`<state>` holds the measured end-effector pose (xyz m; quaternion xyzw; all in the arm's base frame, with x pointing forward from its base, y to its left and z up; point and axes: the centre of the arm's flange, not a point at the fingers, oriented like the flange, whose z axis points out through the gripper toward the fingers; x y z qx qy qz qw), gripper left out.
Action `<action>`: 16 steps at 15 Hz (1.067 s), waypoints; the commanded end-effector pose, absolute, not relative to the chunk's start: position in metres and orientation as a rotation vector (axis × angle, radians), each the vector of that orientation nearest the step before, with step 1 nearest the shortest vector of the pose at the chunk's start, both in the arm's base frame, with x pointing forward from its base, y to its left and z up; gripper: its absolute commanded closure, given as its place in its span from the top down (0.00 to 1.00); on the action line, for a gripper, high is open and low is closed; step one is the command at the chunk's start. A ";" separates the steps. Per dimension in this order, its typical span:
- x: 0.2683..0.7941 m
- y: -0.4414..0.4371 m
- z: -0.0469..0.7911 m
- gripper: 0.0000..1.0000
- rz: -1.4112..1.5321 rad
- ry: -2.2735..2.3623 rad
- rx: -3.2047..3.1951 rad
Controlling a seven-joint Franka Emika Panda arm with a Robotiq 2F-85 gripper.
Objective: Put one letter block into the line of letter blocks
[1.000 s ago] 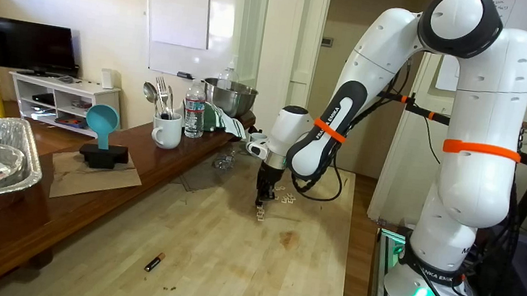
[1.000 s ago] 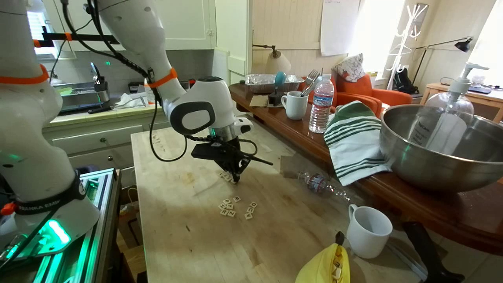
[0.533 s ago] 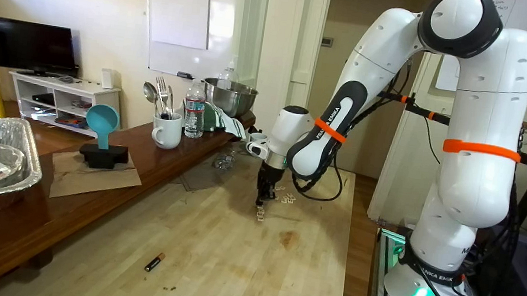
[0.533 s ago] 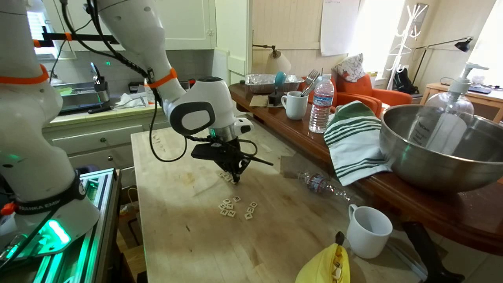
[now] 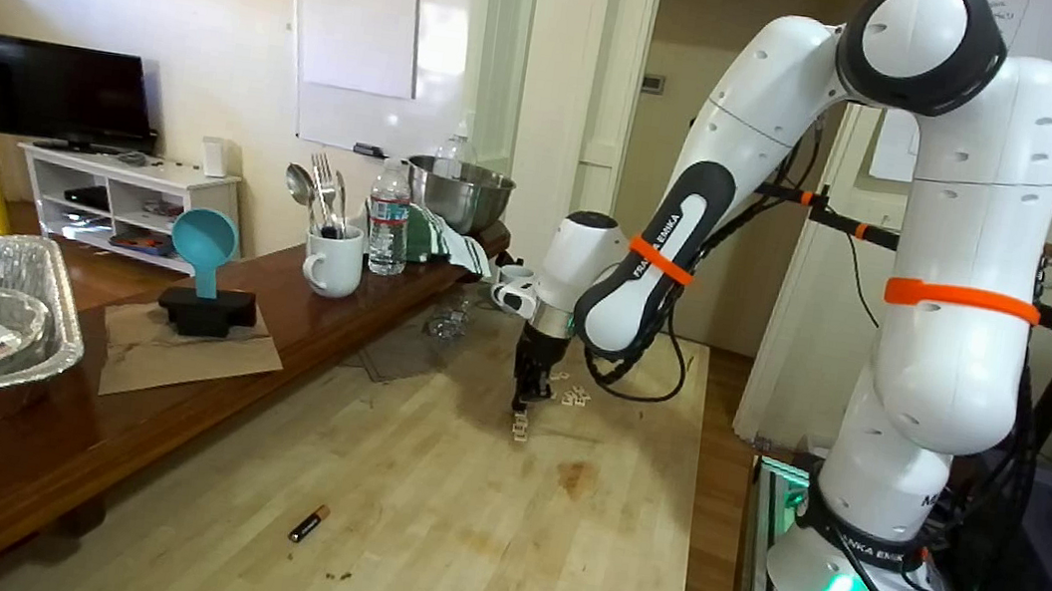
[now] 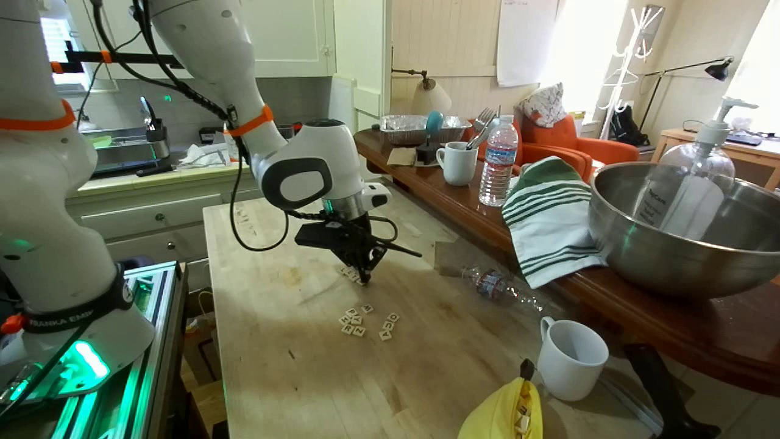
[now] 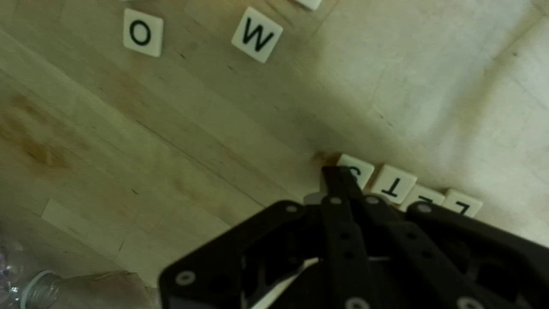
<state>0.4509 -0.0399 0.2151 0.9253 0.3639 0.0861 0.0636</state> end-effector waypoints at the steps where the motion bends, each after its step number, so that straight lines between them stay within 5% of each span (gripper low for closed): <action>1: 0.440 -0.041 0.207 0.00 0.243 1.121 2.806; 16: 0.436 -0.039 0.206 0.00 0.227 1.126 2.808</action>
